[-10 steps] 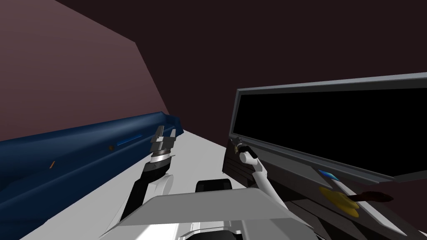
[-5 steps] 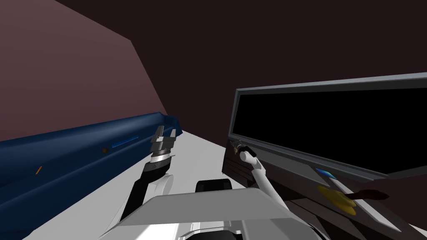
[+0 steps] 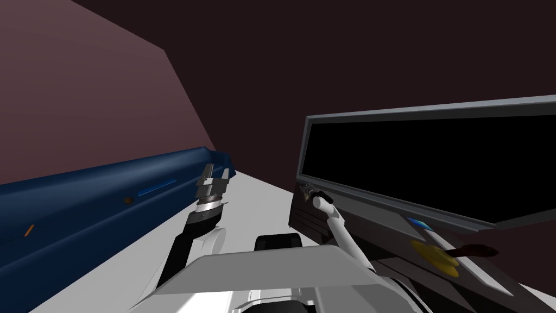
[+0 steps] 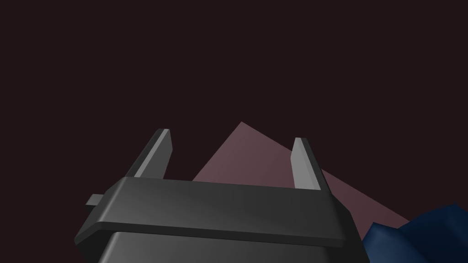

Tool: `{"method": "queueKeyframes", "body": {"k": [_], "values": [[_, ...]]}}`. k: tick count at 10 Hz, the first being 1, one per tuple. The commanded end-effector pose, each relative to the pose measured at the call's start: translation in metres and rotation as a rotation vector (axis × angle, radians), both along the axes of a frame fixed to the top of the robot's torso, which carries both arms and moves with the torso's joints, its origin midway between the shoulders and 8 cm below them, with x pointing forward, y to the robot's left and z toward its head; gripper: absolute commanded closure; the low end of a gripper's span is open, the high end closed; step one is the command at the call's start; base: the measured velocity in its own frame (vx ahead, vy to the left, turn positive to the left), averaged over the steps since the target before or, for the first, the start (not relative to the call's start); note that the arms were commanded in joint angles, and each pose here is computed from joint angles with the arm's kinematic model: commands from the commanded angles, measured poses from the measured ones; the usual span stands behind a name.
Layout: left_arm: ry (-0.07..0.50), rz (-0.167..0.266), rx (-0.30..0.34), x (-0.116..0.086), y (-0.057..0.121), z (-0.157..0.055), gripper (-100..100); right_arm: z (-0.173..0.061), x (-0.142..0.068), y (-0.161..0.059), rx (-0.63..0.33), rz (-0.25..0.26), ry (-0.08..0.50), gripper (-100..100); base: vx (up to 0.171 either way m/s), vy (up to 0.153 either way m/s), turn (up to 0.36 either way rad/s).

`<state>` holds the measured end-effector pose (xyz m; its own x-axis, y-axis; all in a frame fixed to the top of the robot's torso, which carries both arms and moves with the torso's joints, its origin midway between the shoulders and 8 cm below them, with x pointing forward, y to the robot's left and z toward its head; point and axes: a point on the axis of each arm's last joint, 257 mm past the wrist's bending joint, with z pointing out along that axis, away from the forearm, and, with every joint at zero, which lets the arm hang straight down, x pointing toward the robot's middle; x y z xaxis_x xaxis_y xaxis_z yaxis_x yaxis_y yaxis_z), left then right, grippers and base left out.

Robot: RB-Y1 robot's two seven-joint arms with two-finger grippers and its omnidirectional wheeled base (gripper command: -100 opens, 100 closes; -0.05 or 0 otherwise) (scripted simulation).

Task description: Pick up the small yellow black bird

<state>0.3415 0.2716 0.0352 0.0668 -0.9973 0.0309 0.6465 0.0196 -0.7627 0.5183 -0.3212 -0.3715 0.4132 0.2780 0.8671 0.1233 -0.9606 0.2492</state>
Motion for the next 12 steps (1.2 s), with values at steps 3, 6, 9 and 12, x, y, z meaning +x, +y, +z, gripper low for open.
{"method": "queueKeyframes", "body": {"k": [3, 6, 9, 12], "values": [[0.0, 0.0, 0.0, 0.0, 0.0, 0.0, 0, -0.037, -0.012, -0.006, 0.166, -0.068, 0.107, -100, 0.031, 0.002, -0.051], [0.0, 0.0, 0.0, 0.0, 0.0, 0.0, 0, -0.061, -0.022, -0.009, 0.284, -0.125, 0.181, -100, 0.028, 0.001, -0.049], [0.0, 0.0, 0.0, 0.0, 0.0, 0.0, 0, -0.08, -0.031, -0.011, 0.404, -0.189, 0.241, -100, 0.036, 0.003, -0.047], [0.0, 0.0, 0.0, 0.0, 0.0, 0.0, 0, -0.1, -0.043, -0.013, 0.503, -0.249, 0.302, -100, 0.028, 0.01, -0.038]]}}
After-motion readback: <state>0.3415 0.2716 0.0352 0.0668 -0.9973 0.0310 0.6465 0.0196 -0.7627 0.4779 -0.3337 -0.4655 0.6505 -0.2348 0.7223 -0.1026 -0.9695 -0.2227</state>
